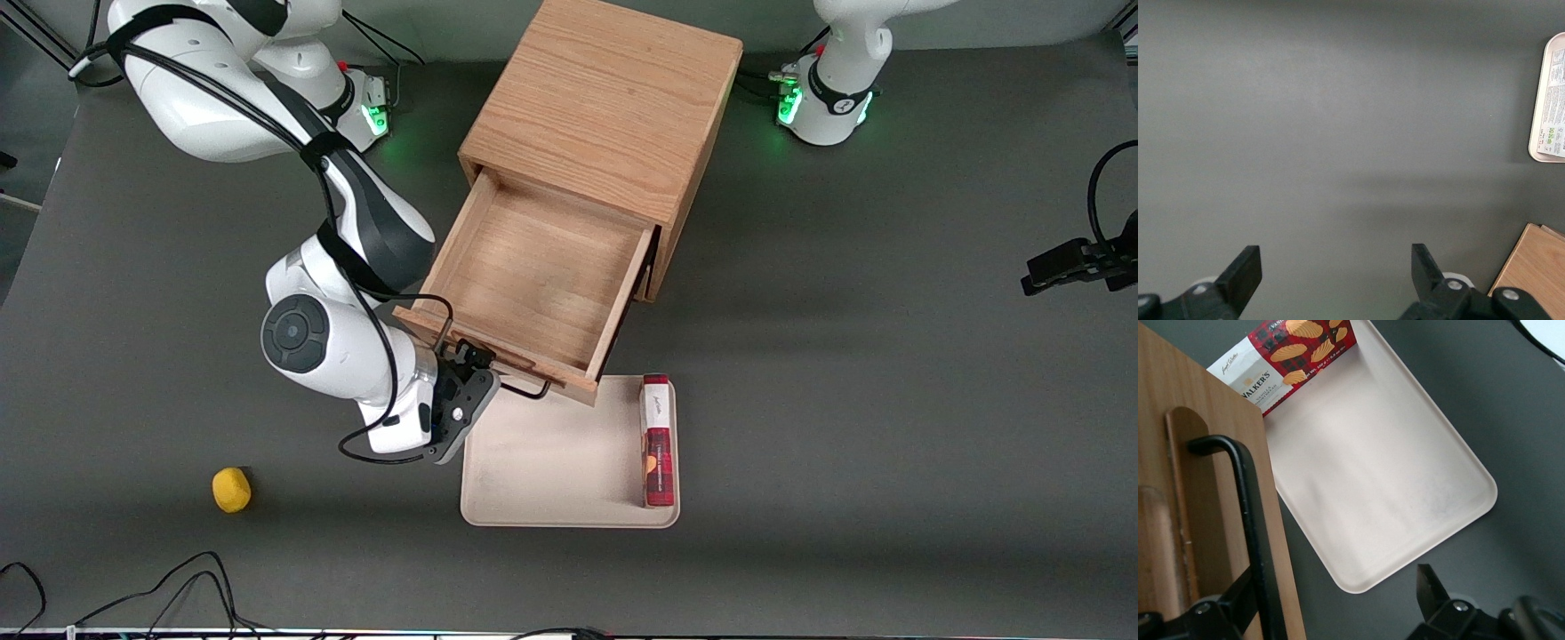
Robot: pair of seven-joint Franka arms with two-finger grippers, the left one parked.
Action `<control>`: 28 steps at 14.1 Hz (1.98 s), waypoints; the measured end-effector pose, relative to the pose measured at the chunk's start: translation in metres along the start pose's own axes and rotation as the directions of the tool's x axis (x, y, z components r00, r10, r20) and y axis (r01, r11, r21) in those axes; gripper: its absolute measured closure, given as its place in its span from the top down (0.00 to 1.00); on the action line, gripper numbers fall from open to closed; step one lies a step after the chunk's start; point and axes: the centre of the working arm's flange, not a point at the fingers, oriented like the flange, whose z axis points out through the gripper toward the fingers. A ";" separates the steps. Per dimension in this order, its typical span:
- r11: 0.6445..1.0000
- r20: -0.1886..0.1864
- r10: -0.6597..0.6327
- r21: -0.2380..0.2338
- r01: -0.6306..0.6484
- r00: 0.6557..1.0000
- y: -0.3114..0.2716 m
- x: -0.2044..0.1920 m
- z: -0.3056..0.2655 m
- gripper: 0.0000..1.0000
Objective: Open upper drawer
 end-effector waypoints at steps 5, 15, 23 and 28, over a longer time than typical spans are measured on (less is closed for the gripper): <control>1.000 0.001 0.013 -0.010 -0.013 1.000 -0.007 0.002 -0.041 1.00; 0.950 0.150 0.310 -0.071 -0.303 0.939 -0.049 -0.045 -0.157 1.00; 0.783 0.140 0.620 -0.170 -0.598 0.772 -0.056 -0.182 -0.262 1.00; 0.581 0.098 0.813 -0.216 -0.785 0.575 -0.019 -0.254 -0.288 1.00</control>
